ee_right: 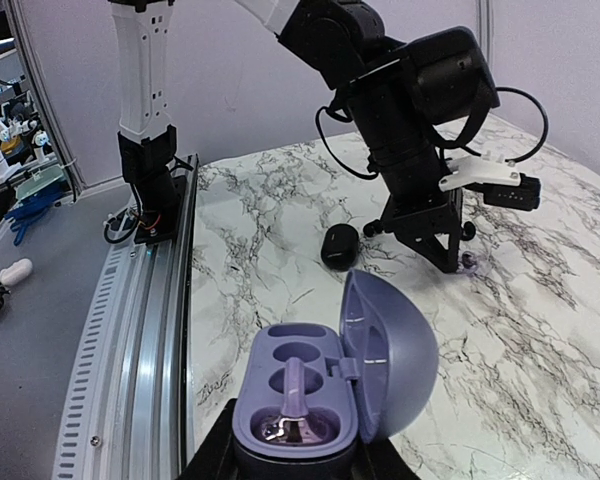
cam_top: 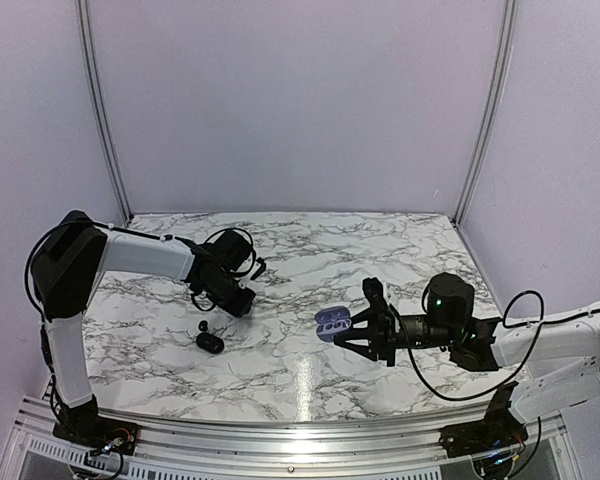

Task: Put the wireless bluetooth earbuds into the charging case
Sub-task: Adjust the left earbud at the center of the board.

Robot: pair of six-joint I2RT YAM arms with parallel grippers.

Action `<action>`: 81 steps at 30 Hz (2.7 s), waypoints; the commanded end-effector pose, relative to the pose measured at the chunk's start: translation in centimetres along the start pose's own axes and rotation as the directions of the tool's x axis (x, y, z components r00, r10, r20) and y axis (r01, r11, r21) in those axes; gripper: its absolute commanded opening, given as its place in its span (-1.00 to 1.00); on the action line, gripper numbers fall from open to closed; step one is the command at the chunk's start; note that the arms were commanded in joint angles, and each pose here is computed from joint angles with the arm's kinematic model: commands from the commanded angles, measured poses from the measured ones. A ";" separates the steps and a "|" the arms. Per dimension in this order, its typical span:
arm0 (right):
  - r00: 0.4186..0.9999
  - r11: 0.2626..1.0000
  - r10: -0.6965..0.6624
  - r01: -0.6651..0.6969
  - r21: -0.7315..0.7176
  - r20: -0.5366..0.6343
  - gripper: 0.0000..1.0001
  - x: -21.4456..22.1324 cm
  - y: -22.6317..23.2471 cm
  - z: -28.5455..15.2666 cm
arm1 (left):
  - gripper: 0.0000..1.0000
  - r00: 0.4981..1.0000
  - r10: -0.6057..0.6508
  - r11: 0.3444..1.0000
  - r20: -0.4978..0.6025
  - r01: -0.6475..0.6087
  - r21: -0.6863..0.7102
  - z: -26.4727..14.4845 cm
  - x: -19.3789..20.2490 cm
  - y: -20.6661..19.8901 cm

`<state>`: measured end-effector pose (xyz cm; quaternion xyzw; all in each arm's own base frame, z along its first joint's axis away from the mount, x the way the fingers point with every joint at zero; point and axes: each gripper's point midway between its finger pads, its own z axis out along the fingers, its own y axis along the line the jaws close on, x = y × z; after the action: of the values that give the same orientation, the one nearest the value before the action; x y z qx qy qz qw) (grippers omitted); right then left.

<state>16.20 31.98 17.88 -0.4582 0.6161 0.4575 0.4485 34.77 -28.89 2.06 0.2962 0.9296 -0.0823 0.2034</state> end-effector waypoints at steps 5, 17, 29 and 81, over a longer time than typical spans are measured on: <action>0.999 1.000 -0.022 0.022 -0.002 0.029 -1.00 -1.1 -0.2 0.0 | -0.48 0.997 0.030 1.000 0.068 -0.030 0.004 -2.6 -1.5 0.4; 0.999 1.000 -0.028 0.029 -0.010 0.036 -1.00 -1.3 0.1 -0.1 | 0.07 0.980 0.201 0.972 0.007 -0.200 0.120 -3.1 -3.7 0.8; 0.999 0.999 -0.032 0.032 -0.001 0.036 -1.00 -1.2 0.1 -0.3 | 0.17 0.986 0.162 0.949 -0.025 -0.149 0.277 0.5 -3.4 -0.4; 0.999 1.000 -0.029 0.029 0.001 0.033 -1.00 -1.1 0.1 -0.5 | -0.40 0.998 -0.054 0.944 0.025 0.043 0.326 -1.1 -3.4 1.7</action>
<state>15.99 31.92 18.35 -0.4618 0.6085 0.4593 0.4533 37.91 -28.11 4.96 0.2959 0.9112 -0.2262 0.1760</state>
